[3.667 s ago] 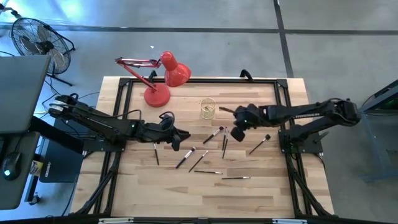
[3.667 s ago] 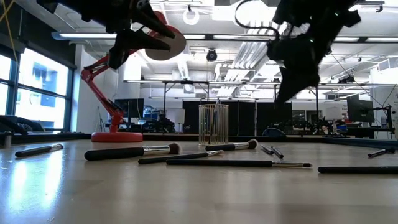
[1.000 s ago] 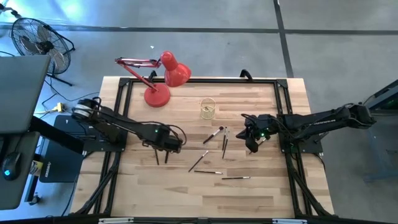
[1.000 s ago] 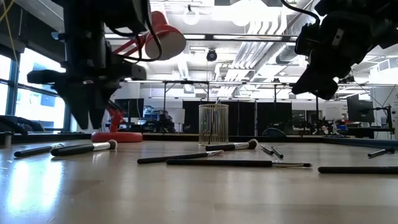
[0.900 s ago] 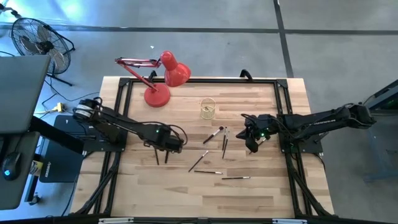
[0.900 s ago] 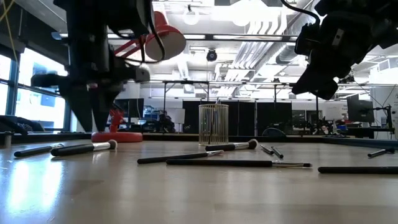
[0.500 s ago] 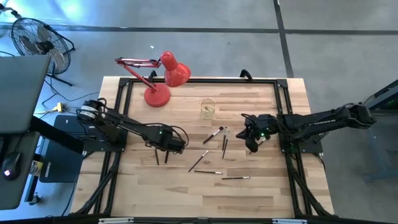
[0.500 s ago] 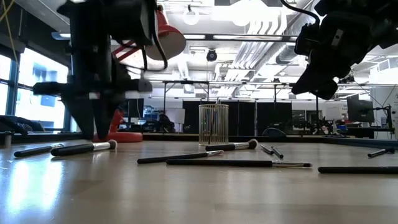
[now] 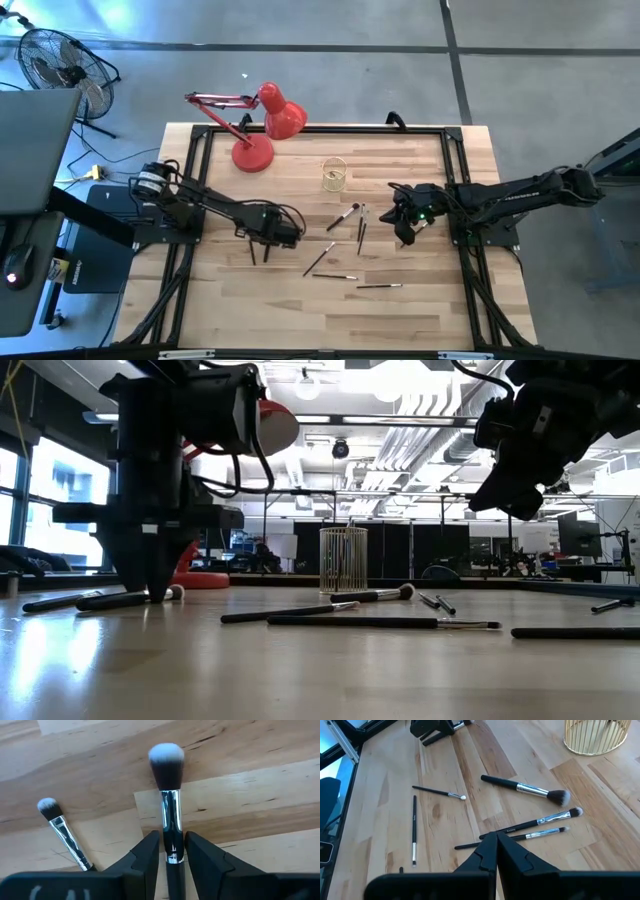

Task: Put items in baskets/containers
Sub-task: Put the makeup brush into the wire bin

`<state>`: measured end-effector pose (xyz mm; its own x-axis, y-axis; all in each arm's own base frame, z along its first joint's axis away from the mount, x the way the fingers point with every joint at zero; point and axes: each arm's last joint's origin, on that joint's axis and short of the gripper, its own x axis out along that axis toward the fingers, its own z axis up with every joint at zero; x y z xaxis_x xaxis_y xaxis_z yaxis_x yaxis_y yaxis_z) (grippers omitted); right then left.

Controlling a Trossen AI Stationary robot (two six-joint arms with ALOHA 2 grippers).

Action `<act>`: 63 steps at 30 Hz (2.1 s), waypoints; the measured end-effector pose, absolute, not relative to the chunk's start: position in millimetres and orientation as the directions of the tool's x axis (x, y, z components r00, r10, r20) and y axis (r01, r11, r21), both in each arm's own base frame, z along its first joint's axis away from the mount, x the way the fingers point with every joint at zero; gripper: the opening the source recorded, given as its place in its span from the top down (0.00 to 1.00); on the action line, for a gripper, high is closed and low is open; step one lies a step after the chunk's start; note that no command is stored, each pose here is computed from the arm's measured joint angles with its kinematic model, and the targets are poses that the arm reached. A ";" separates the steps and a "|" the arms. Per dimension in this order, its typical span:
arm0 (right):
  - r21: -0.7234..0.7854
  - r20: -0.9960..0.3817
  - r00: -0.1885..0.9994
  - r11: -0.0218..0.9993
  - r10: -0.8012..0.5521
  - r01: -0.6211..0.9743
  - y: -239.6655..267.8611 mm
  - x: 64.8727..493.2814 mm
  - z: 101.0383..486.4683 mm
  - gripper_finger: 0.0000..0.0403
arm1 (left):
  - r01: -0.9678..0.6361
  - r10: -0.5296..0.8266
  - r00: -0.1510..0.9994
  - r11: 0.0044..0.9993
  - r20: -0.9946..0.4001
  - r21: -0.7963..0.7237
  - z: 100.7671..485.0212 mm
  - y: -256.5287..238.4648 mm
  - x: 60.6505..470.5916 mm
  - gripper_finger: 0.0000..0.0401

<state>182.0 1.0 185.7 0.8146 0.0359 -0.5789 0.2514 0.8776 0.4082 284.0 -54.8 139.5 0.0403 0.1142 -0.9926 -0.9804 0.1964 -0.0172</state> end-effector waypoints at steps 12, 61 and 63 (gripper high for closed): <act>0.407 -0.579 0.815 0.879 0.037 0.250 1.1 182.0 185.7 1.00 | -0.981 0.115 0.045 0.193 -0.992 -0.022 146.7 -56.0 289.9 0.92; 0.414 -0.539 0.842 0.870 -0.003 0.269 -0.2 184.3 189.9 0.99 | -0.431 0.472 0.881 0.768 -0.037 -0.474 181.4 6.2 280.6 0.92; 0.409 -0.505 0.862 0.869 -0.039 0.279 -1.3 186.8 193.3 0.99 | -0.450 0.477 0.878 0.810 -0.023 -0.375 171.5 15.9 279.3 0.92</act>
